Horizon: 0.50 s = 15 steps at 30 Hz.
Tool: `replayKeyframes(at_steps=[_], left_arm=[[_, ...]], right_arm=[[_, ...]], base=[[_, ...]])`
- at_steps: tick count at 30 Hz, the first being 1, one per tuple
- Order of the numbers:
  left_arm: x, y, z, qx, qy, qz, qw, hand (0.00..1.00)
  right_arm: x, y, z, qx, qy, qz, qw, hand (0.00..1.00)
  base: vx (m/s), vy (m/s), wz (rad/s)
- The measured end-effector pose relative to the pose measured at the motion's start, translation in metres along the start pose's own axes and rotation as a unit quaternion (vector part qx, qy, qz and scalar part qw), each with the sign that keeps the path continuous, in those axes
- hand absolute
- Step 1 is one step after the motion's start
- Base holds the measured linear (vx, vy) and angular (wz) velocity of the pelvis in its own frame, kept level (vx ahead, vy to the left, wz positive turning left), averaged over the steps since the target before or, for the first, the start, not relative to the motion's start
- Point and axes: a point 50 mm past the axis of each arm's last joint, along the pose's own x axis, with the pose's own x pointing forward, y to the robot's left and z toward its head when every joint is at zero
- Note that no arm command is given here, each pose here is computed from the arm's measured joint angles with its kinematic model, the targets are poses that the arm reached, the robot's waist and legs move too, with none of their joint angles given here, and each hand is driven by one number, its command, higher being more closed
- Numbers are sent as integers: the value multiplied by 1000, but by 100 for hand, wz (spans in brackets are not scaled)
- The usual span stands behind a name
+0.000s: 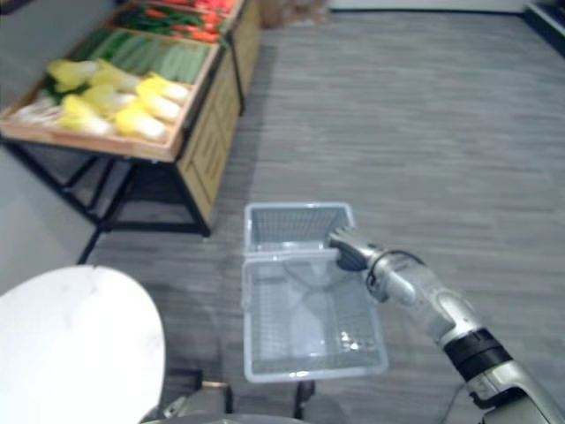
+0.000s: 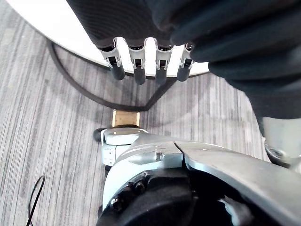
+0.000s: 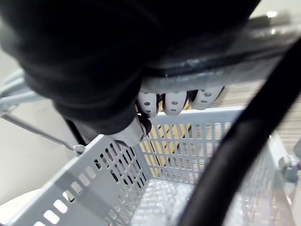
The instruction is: Pick vegetable in the basket
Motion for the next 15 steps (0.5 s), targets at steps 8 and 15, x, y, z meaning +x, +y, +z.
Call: replayKeyframes(at_steps=[8, 15], left_arm=[[2, 5, 9, 20, -17, -9, 1000, 0], [2, 6, 9, 49, -18, -23, 998, 0]], right_arm=[[-26, 23, -21, 61, 68, -2, 996, 100], [-29, 43, -29, 109, 112, 0, 988, 100]], base=[[104, 257, -51], [3, 99, -30]])
